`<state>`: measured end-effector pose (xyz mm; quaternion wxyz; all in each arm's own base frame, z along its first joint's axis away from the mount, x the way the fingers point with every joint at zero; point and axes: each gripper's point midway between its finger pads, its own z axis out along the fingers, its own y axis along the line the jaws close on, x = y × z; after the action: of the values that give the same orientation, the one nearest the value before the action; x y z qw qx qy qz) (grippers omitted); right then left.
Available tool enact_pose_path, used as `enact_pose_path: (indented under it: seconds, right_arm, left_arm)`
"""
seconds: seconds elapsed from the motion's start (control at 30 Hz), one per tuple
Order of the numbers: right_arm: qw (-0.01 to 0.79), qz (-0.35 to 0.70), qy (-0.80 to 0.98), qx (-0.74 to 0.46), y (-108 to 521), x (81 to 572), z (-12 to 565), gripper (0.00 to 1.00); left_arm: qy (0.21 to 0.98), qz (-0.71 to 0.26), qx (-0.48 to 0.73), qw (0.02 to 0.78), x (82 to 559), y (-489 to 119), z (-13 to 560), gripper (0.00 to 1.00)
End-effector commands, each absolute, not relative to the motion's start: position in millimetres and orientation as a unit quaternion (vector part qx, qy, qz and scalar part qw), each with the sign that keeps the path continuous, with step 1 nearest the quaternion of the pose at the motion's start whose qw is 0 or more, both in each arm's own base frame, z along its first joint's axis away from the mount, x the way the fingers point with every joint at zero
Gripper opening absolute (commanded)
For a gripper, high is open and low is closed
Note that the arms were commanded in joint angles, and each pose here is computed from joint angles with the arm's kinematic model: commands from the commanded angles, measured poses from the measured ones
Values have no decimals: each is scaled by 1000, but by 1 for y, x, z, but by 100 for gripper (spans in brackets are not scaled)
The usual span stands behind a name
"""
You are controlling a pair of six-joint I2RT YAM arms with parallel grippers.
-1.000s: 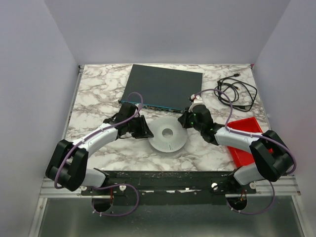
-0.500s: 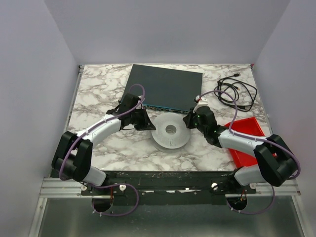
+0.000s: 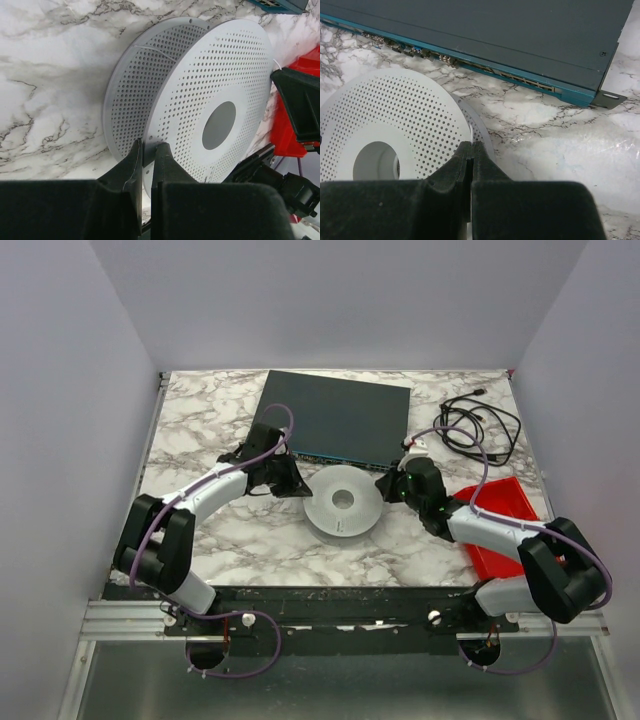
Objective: Wrap the cables
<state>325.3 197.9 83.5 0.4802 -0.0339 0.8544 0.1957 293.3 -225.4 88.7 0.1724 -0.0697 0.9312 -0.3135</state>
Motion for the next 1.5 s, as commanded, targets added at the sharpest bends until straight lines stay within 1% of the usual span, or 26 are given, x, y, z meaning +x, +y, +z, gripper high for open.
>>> enact_pose_path:
  seconds: [0.0,0.33,0.63,0.73,0.9,0.93,1.0,1.03,1.07,1.13,1.17,1.37,1.47]
  right_arm:
    - [419,168,892,-36,178,301,43,1]
    - [404,173,898,-31,175,298,37,1]
    - [356,181,917,-13,178,294,25,1]
    - [339,190,921,-10,180,293,25,1]
    - [338,208,917,-27,187,294,38,1]
    - [338,214,916,-30,189,294,41,1]
    - [335,222,915,-33,193,294,44,1]
    - [335,226,914,-34,194,293,46,1]
    - [335,227,914,-34,194,293,47,1]
    - [335,230,913,-36,195,293,49,1]
    - [334,233,913,-38,196,292,51,1]
    - [334,237,911,-43,199,294,55,1]
    - [334,237,911,-43,198,294,56,1]
  left_arm:
    - [958,-186,-100,196,309,-173,59,0]
    - [960,-170,-95,201,319,-162,62,0]
    - [961,-163,-101,200,318,-157,61,0]
    - [960,-169,-98,201,317,-159,62,0]
    - [954,-202,-89,201,314,-170,75,0]
    - [952,-214,-87,200,313,-173,78,8]
    - [944,-247,-84,202,304,-182,88,30]
    - [942,-257,-82,201,299,-185,90,37]
    - [938,-271,-79,200,294,-188,93,42]
    - [934,-289,-78,197,285,-191,96,47]
    - [932,-293,-78,196,282,-191,97,47]
    - [914,-361,-65,172,271,-212,104,48]
    - [909,-380,-63,158,271,-219,102,48]
